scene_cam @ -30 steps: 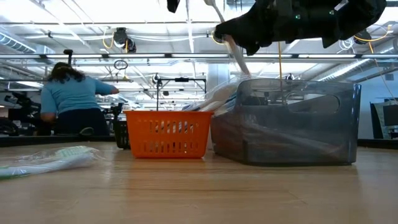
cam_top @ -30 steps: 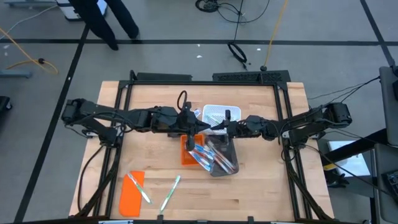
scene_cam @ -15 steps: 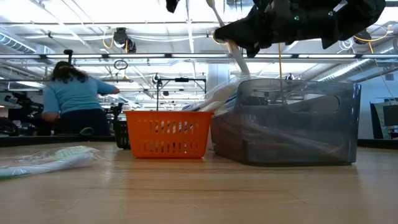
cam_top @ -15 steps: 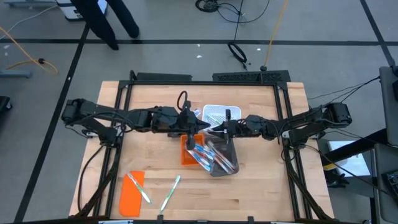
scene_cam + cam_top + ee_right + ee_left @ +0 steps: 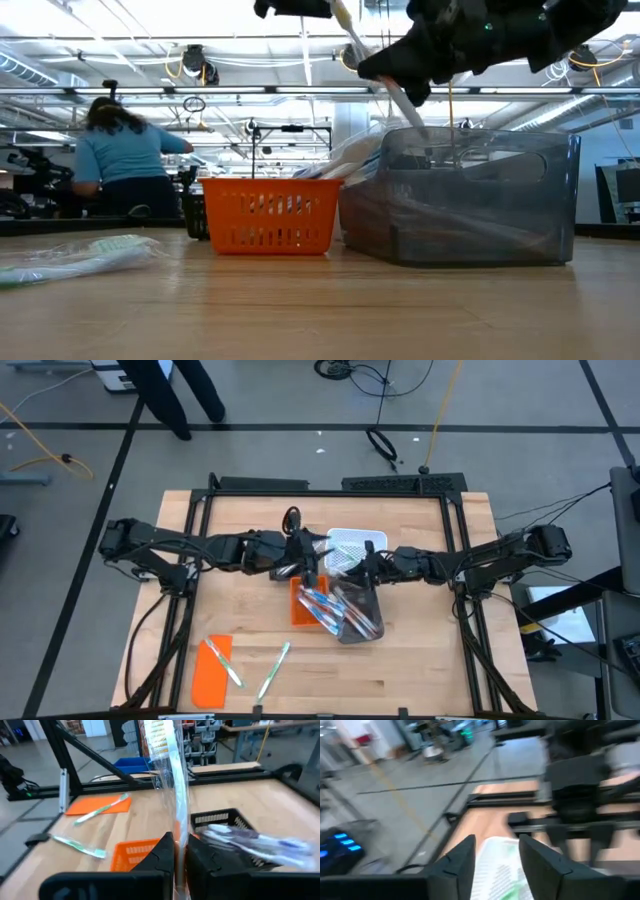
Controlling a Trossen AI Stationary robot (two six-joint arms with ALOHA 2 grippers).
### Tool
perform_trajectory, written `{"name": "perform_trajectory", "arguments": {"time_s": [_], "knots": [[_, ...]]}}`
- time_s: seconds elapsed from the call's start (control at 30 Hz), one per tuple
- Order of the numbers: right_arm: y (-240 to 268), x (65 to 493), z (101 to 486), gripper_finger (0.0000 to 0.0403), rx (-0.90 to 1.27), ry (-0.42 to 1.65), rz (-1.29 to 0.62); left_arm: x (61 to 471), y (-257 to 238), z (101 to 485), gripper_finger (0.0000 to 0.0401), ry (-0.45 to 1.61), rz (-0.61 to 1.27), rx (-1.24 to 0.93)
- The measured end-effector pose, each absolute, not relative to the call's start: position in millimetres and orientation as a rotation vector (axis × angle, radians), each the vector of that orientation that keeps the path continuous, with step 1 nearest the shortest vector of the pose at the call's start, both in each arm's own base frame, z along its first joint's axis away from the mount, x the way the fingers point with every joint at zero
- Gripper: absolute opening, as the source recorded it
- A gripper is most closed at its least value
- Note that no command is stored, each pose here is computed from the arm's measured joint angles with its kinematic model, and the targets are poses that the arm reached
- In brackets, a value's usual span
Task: Pick & Place Toothbrushes
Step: Put the orange toothbrush into the gray bin
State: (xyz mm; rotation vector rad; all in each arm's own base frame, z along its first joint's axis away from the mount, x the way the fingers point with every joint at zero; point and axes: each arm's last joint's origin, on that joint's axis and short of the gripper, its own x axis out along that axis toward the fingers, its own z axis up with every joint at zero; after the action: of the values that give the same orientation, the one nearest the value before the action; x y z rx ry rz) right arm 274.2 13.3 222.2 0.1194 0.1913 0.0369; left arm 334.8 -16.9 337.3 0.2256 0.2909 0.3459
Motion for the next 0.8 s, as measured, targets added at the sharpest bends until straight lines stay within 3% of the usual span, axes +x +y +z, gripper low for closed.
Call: {"name": "perform_trajectory", "arguments": {"time_s": [0.27,0.8], "knots": [[25,263,217,0.0013,0.281,0.339,0.050,333,-14,335,0.0177,0.334,0.434,0.270],[63,259,214,0.0013,0.421,0.326,0.003,331,-15,330,0.0177,0.382,0.430,0.260]]}}
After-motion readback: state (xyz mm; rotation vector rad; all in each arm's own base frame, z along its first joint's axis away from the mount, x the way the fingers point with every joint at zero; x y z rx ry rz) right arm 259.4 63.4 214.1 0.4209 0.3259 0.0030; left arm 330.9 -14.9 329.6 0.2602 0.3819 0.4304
